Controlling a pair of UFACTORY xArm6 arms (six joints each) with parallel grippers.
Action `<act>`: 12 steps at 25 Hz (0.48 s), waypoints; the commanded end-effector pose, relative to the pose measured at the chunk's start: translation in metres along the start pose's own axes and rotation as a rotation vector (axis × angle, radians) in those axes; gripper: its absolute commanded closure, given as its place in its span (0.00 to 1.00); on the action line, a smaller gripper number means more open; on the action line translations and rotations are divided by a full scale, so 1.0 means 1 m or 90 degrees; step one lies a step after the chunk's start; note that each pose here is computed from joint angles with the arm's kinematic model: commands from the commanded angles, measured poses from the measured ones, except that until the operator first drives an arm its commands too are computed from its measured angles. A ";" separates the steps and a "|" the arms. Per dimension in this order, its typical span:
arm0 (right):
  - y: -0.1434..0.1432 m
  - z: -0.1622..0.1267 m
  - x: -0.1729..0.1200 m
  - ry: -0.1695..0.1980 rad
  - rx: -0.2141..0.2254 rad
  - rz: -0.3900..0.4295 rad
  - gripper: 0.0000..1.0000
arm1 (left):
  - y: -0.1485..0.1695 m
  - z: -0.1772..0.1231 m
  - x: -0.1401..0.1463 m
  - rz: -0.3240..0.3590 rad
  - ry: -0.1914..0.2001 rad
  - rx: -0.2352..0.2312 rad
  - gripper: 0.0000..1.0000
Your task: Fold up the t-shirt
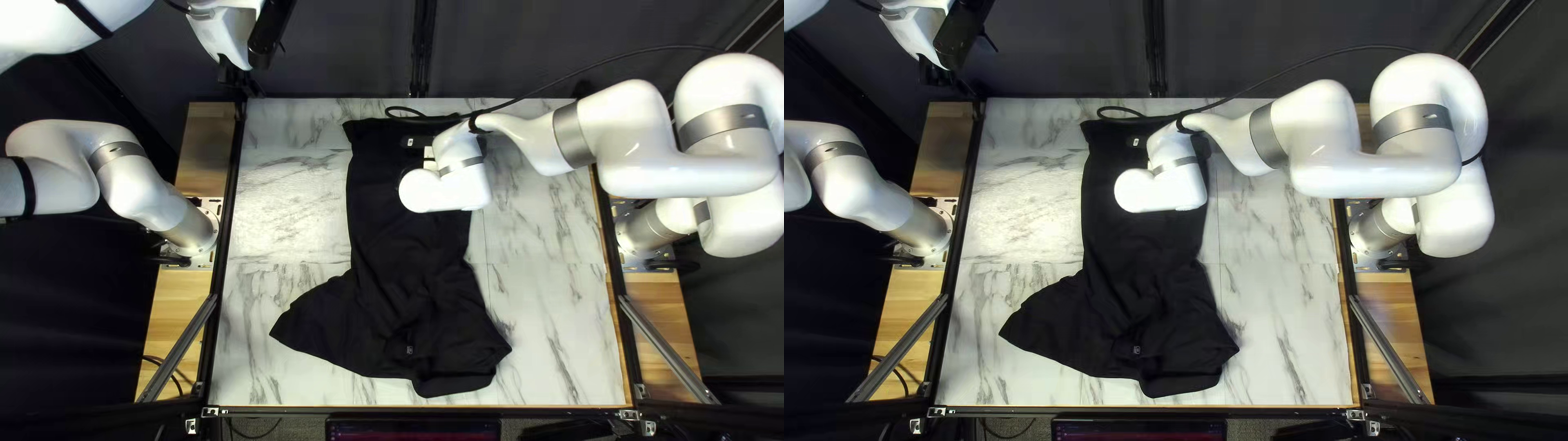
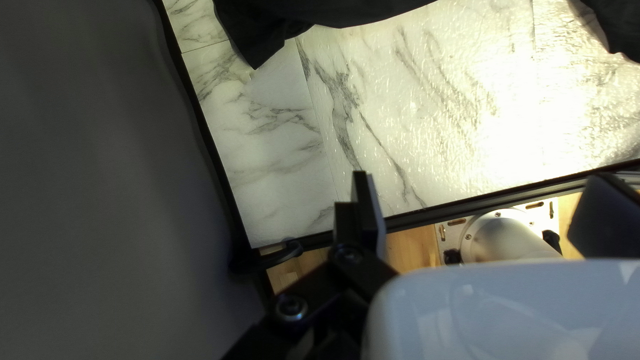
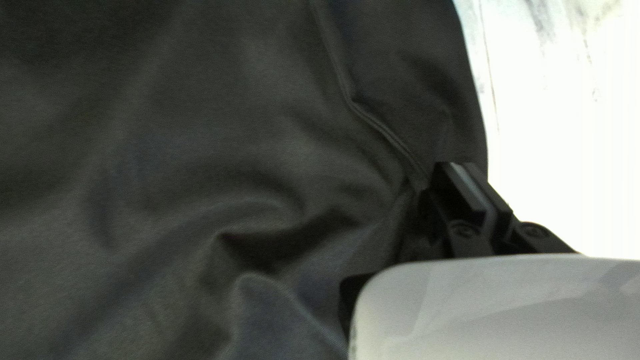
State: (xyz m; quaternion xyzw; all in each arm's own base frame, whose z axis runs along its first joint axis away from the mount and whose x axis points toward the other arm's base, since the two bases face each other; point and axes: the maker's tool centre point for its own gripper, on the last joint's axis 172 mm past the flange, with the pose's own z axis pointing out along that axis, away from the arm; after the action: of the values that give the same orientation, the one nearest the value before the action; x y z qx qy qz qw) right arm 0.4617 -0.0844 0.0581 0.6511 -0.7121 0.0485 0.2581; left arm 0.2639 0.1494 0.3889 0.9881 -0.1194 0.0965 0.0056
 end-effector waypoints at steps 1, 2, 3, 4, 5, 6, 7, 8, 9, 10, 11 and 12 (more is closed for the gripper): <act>0.002 -0.009 -0.004 0.002 0.011 0.000 1.00 | 0.000 0.000 0.000 0.000 0.000 0.000 0.00; 0.003 -0.013 -0.005 0.003 0.013 0.000 1.00 | 0.000 0.000 0.000 0.000 0.000 0.000 0.00; 0.004 -0.017 -0.007 0.005 0.016 0.001 1.00 | 0.000 0.000 0.000 0.000 0.000 0.000 0.00; 0.005 -0.019 -0.007 0.006 0.017 0.001 1.00 | 0.000 0.000 0.000 0.000 0.000 0.000 0.00; 0.006 -0.022 -0.009 0.008 0.019 0.001 1.00 | 0.000 0.000 0.000 0.000 0.000 0.000 0.00; 0.006 -0.024 -0.009 0.009 0.021 0.002 1.00 | 0.000 0.000 0.000 0.000 0.000 0.000 0.00; 0.006 -0.025 -0.009 0.010 0.022 0.002 1.00 | 0.000 0.000 0.000 0.000 0.000 0.000 0.00; 0.006 -0.025 -0.008 0.011 0.024 0.002 1.00 | 0.000 0.000 0.000 0.000 0.000 0.000 0.00; 0.006 -0.025 -0.008 0.011 0.025 0.002 1.00 | 0.000 0.000 0.000 0.000 0.000 0.000 0.00; 0.002 -0.022 -0.004 0.011 0.027 0.001 1.00 | 0.000 0.000 0.000 0.000 0.000 0.000 0.00; 0.000 -0.020 -0.003 0.010 0.029 0.000 1.00 | 0.000 0.000 0.000 0.000 0.000 0.000 0.00; -0.002 -0.019 -0.001 0.009 0.030 0.000 1.00 | 0.000 0.000 0.000 0.000 0.000 0.000 0.00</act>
State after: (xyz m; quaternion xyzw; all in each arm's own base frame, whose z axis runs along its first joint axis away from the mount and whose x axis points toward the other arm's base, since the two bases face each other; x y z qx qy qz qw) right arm 0.4663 -0.0712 0.0754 0.6550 -0.7098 0.0686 0.2500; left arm 0.2639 0.1494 0.3889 0.9881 -0.1194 0.0965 0.0056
